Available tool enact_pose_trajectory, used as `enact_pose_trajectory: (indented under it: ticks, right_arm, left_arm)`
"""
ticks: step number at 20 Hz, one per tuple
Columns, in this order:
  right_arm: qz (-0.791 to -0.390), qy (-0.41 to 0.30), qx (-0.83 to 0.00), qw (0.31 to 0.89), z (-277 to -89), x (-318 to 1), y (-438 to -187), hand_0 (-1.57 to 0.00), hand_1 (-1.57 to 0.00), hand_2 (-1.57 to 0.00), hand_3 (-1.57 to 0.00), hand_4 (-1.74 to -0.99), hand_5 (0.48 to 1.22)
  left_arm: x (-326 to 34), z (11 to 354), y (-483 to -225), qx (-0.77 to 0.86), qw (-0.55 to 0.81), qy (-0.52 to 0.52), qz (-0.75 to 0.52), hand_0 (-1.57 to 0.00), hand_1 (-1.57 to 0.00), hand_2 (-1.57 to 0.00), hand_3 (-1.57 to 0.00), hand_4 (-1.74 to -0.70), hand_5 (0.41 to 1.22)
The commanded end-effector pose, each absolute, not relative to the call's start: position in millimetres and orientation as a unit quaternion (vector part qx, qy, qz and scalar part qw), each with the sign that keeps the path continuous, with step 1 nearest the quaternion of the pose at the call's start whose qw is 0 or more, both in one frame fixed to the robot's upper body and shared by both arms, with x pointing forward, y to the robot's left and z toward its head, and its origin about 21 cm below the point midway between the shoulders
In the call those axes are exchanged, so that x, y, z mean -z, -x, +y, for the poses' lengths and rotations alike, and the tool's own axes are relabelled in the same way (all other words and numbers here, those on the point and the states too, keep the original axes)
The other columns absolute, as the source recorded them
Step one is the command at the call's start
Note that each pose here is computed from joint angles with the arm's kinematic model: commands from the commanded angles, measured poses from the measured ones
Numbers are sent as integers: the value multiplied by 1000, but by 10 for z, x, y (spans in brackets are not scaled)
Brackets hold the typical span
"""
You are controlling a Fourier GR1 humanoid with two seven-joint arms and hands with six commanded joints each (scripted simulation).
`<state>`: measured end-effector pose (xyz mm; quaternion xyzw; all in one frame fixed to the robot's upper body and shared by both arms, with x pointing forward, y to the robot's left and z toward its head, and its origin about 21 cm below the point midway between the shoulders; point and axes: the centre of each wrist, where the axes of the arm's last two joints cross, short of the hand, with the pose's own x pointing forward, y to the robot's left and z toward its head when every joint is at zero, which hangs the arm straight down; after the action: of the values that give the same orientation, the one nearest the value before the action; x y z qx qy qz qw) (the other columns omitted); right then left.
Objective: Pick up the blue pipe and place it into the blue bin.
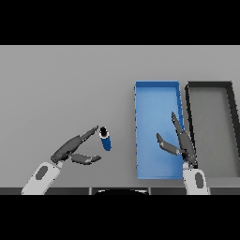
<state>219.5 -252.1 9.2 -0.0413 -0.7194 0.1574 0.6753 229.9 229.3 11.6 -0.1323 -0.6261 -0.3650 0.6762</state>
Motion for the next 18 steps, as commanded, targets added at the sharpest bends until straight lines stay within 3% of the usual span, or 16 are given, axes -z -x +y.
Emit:
enact_pose_trajectory:
  ticks: [1,8,13,15,17,18]
  right_arm:
    - [-721,41,-155,674,-2519,-108,-2171,1,1,1,1,-1296,651]
    - [-719,38,-146,679,-2488,-100,-2196,1,1,1,1,-1320,655]
    - [-713,45,-147,684,-2546,-79,-2131,1,1,1,1,-1323,665]
    - [-712,47,-148,685,-2536,-91,-2161,1,1,1,1,-1319,664]
    - [-713,44,-150,684,-2524,-86,-2148,1,1,1,1,-1322,664]
    - [-713,48,-148,684,-2554,-95,-2159,1,1,1,1,-1320,664]
  left_arm:
    - [-82,2263,-2311,363,672,133,-632,1,1,1,1,-1210,483]
    - [103,1863,-2453,349,668,144,-642,1,1,1,1,-1220,502]
    - [209,1694,-2549,361,658,133,-647,1,1,1,1,-1160,491]
    - [246,1596,-2544,350,661,159,-645,1,1,1,1,-1190,512]
    - [280,1538,-2557,334,665,178,-644,1,1,-79,-69,-1240,566]
    - [289,1498,-2567,329,665,183,-645,-3,-89,-208,-197,-1275,607]
